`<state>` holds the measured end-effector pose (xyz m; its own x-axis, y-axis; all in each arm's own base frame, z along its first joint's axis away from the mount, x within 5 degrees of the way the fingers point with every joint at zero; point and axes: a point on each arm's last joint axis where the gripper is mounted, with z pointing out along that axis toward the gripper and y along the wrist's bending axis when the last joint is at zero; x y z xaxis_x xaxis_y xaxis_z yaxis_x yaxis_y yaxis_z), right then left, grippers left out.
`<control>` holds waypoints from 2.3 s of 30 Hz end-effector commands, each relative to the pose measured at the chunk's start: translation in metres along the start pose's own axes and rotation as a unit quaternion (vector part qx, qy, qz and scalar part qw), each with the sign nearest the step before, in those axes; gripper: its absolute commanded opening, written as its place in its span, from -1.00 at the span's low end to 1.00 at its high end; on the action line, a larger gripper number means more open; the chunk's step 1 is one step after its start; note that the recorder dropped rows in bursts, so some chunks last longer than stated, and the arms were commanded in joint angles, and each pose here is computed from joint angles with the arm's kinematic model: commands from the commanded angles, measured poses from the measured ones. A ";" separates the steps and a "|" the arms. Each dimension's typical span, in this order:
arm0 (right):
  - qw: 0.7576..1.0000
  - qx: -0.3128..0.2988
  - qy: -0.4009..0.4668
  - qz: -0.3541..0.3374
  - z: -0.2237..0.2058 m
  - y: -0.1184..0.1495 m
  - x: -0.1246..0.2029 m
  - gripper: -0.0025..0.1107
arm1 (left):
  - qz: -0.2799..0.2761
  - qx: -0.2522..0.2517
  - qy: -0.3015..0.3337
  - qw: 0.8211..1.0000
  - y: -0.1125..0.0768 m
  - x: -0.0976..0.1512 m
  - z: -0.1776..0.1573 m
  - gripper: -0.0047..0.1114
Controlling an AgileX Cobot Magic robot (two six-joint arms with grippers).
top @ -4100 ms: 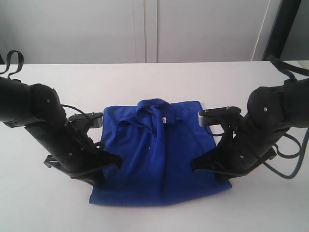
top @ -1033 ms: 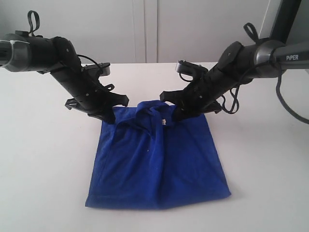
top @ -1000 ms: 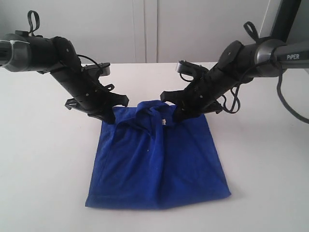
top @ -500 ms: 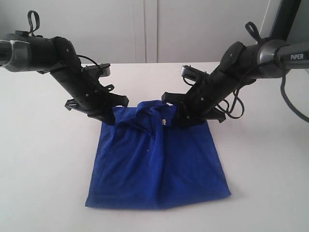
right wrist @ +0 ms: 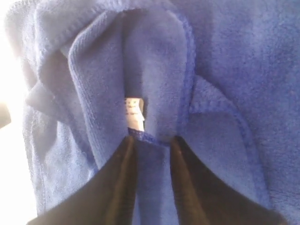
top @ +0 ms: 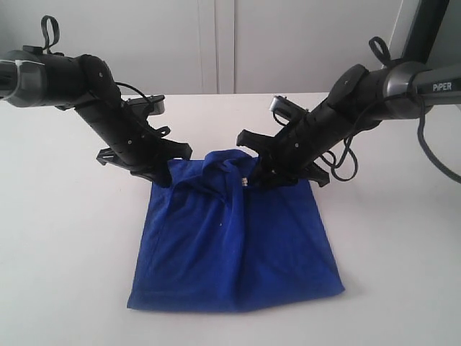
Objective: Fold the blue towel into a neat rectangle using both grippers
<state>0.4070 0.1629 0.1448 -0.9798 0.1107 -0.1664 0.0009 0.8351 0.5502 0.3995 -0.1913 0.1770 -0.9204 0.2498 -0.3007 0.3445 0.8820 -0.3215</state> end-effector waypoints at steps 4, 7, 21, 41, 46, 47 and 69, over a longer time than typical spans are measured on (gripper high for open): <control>1.000 0.013 -0.014 0.012 0.005 -0.009 -0.001 -0.51 | -0.003 0.006 0.006 1.000 0.000 0.000 -0.001 -0.92; 1.000 0.007 -0.013 0.025 0.009 -0.011 -0.001 -0.45 | -0.003 0.006 0.006 1.000 0.000 0.000 -0.001 -0.92; 0.999 -0.018 -0.014 0.047 0.014 -0.009 -0.001 -0.46 | -0.003 0.006 0.006 1.000 0.000 0.000 -0.001 -0.92; 0.998 -0.020 -0.045 0.036 0.000 -0.001 -0.006 -0.96 | -0.003 0.006 0.006 1.000 0.000 0.000 -0.001 -0.92; 0.997 -0.002 -0.065 -0.044 -0.016 0.005 -0.009 -0.96 | -0.003 0.006 0.006 1.000 0.000 0.000 -0.001 -0.92; 0.994 0.016 -0.072 -0.082 -0.022 0.005 -0.010 -0.96 | -0.003 0.006 0.006 1.000 0.000 0.000 -0.001 -0.92; 0.974 0.126 -0.115 -0.146 -0.045 -0.020 -0.024 -0.96 | 0.040 0.108 -0.011 0.993 -0.047 0.002 0.005 -0.92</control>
<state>0.4199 0.1279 0.1698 -0.8816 -0.0756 -0.4660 -0.2127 0.9448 0.2491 0.3831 -0.2312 0.1850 -0.8969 0.2864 -0.3369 0.4253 0.7671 -0.4803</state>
